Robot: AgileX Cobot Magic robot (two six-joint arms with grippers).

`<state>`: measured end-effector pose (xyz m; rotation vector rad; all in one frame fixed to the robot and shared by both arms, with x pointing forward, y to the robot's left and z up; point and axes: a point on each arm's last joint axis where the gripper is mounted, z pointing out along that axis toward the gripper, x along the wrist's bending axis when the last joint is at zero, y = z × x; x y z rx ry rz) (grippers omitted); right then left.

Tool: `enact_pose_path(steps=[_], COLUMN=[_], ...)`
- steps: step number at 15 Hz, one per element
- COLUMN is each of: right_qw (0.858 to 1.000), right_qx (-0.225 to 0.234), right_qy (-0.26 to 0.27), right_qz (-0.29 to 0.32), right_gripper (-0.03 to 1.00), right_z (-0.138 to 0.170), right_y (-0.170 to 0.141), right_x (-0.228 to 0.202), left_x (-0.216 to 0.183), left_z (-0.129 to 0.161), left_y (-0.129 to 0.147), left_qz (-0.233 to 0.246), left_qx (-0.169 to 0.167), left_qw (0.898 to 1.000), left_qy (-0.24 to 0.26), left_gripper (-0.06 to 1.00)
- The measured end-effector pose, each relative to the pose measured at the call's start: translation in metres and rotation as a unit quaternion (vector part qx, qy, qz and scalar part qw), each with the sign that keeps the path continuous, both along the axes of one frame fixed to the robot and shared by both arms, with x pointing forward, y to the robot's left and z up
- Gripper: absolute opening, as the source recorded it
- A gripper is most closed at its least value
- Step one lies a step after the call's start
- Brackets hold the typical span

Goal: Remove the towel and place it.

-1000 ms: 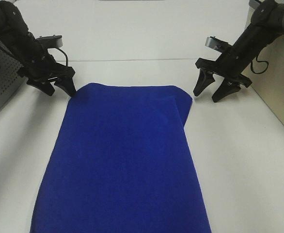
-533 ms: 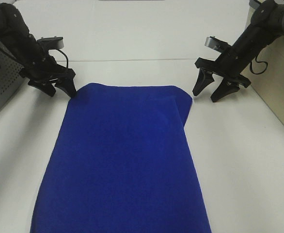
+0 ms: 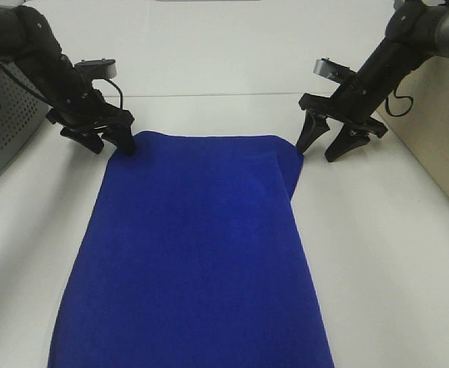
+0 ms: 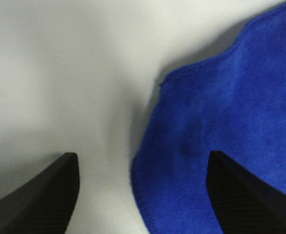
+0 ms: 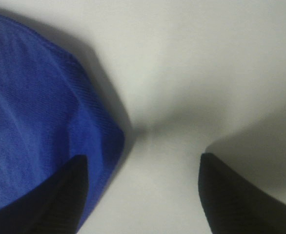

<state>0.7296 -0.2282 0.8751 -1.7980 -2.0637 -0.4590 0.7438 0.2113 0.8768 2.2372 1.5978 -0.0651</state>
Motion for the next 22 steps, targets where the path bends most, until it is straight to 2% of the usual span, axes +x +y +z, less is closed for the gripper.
enact_pose_path(steps=[4,6,7,11,12,17,22], right_qw=[1.000,0.999,0.999,0.996,0.994,0.980,0.956], right_qx=[0.004,0.003,-0.001,-0.044,-0.051,-0.089,-0.117], right_qy=[-0.010,-0.019,-0.023,-0.055,-0.072,-0.151,-0.229], right_qz=[0.028,0.032,0.033,0.053,0.058,0.091,0.142], right_gripper=[0.65,0.57,0.50,0.11,0.02,0.02,0.02], right_z=[-0.005,-0.005,-0.005,-0.001,0.008,0.054,0.072], right_y=[0.038,0.046,0.045,0.039,0.039,0.034,0.031], right_x=[-0.003,-0.003,-0.002,0.010,0.015,0.030,0.039], left_x=[-0.003,-0.003,-0.002,0.000,0.000,0.011,0.031], left_z=[-0.003,-0.005,-0.006,-0.008,-0.007,0.013,0.065], left_y=[-0.038,-0.049,-0.050,-0.044,-0.044,-0.042,-0.044], left_qz=[-0.021,-0.010,-0.003,-0.012,-0.017,-0.053,-0.049], left_qx=[-0.007,-0.010,-0.010,0.020,0.024,0.077,0.076], left_qw=[1.000,1.000,1.000,0.999,0.999,0.992,0.981], left_qy=[-0.017,-0.026,-0.028,-0.039,-0.042,-0.083,-0.173], left_gripper=[0.69,0.60,0.52,0.03,0.00,0.00,0.00])
